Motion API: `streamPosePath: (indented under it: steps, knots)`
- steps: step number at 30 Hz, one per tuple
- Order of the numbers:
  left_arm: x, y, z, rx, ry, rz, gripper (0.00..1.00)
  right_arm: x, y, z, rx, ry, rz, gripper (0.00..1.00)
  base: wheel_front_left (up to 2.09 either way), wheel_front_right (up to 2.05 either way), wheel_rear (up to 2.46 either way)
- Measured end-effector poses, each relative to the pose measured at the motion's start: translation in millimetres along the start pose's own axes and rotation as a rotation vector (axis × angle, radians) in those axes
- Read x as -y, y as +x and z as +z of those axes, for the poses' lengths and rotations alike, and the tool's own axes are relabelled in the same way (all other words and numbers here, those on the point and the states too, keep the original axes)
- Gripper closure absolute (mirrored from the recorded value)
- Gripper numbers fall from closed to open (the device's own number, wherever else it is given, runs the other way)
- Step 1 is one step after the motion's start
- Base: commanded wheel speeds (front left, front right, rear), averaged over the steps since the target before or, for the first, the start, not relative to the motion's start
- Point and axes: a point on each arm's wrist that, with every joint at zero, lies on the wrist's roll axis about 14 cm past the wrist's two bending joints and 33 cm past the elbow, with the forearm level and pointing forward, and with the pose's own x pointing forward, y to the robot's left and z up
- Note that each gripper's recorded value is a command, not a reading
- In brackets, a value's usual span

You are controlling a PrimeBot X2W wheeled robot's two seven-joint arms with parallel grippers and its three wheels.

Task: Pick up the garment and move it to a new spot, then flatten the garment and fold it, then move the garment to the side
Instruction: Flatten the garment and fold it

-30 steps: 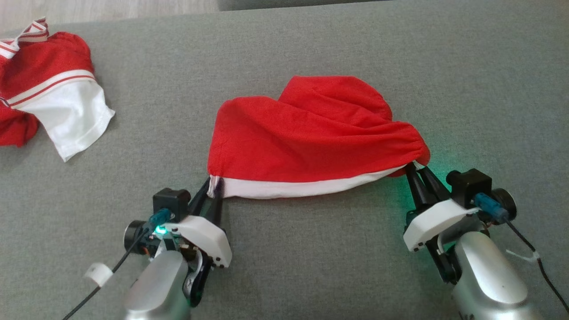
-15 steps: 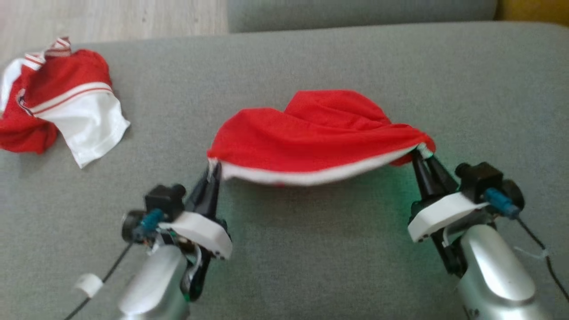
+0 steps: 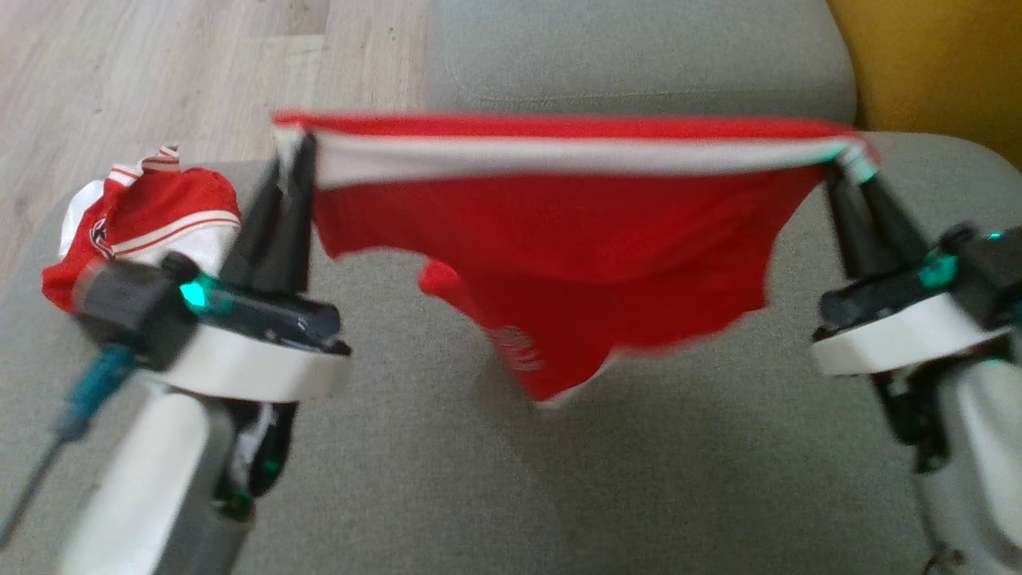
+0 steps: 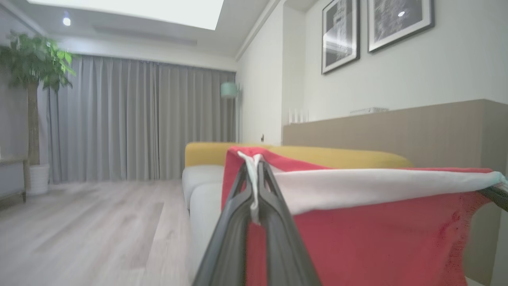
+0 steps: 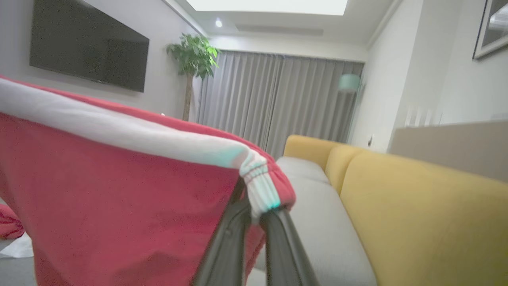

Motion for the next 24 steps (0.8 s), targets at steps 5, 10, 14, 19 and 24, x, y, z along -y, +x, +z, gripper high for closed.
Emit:
streamPosePath:
  steps: [5,10,14,19,24]
  knots:
    - [5,10,56,0.089,0.077,-0.041,1.00,4,0,48,0.072,-0.073,0.017,1.00,0.00,0.00,0.00]
    - [-2,34,53,0.039,0.086,-0.068,1.00,1,9,40,0.002,-0.072,0.052,1.00,0.00,0.00,0.00]
    - [-22,63,20,-0.050,0.084,-0.058,1.00,-3,37,13,-0.064,-0.029,0.094,1.00,0.00,0.00,0.00]
    - [-51,120,5,-0.051,0.119,-0.051,1.00,24,102,-6,-0.072,-0.062,0.066,1.00,0.00,0.00,0.00]
    - [-59,179,9,0.049,0.111,-0.056,1.00,48,165,-7,0.010,-0.170,0.032,1.00,0.00,0.00,0.00]
